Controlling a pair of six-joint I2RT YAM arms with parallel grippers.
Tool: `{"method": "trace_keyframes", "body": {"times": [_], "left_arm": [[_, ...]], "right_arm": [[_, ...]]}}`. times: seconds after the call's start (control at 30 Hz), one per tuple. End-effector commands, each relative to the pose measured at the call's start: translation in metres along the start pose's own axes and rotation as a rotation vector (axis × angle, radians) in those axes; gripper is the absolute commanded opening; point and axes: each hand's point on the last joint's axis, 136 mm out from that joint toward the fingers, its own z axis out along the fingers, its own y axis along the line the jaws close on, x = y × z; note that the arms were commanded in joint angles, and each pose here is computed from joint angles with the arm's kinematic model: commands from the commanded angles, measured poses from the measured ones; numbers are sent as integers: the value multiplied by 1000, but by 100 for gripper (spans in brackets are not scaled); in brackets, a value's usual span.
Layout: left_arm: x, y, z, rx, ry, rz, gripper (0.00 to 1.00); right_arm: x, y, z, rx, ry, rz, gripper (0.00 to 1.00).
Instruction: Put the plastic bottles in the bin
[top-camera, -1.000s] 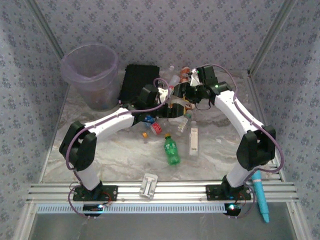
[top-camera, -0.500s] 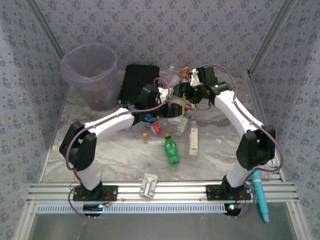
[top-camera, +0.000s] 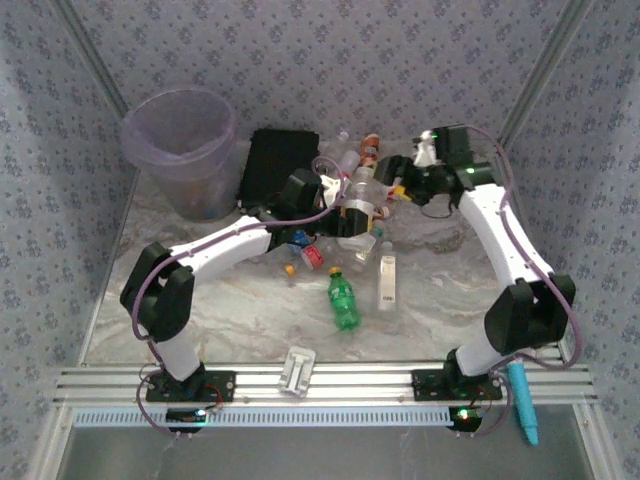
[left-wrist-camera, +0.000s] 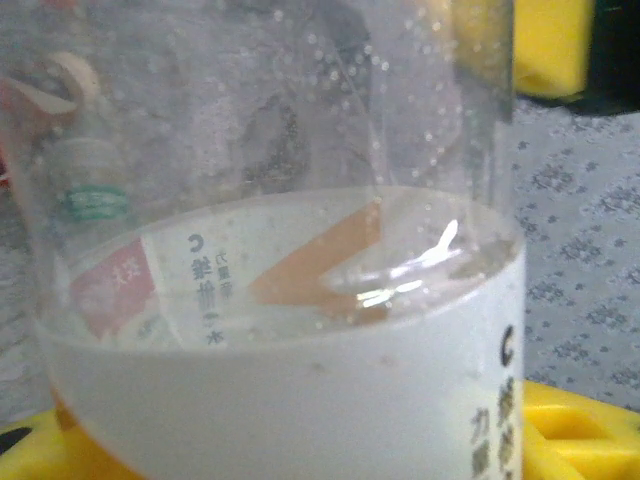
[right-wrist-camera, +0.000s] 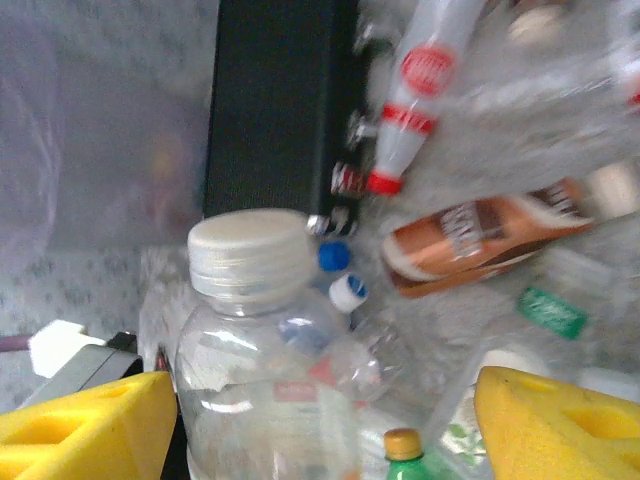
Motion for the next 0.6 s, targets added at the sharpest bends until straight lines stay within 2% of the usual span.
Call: {"method": "trace_keyframes", "body": {"times": [0.0, 0.17, 0.33, 0.47, 0.57], "left_arm": [[-16, -4, -4, -12, -28, 35, 50], [-22, -11, -6, -14, -21, 61, 46], [-39, -18, -21, -53, -23, 124, 42], [-70, -20, -53, -120, -69, 190, 31], [-104, -18, -90, -197, -142, 241, 14]], "right_arm": [[-14, -3, -40, 0, -74, 11, 81], [-20, -27, -71, 64, -146, 41, 84], [-7, -51, -79, 121, -147, 58, 85], [8, -64, -74, 141, -113, 64, 87], [15, -69, -71, 151, -96, 69, 87]]}}
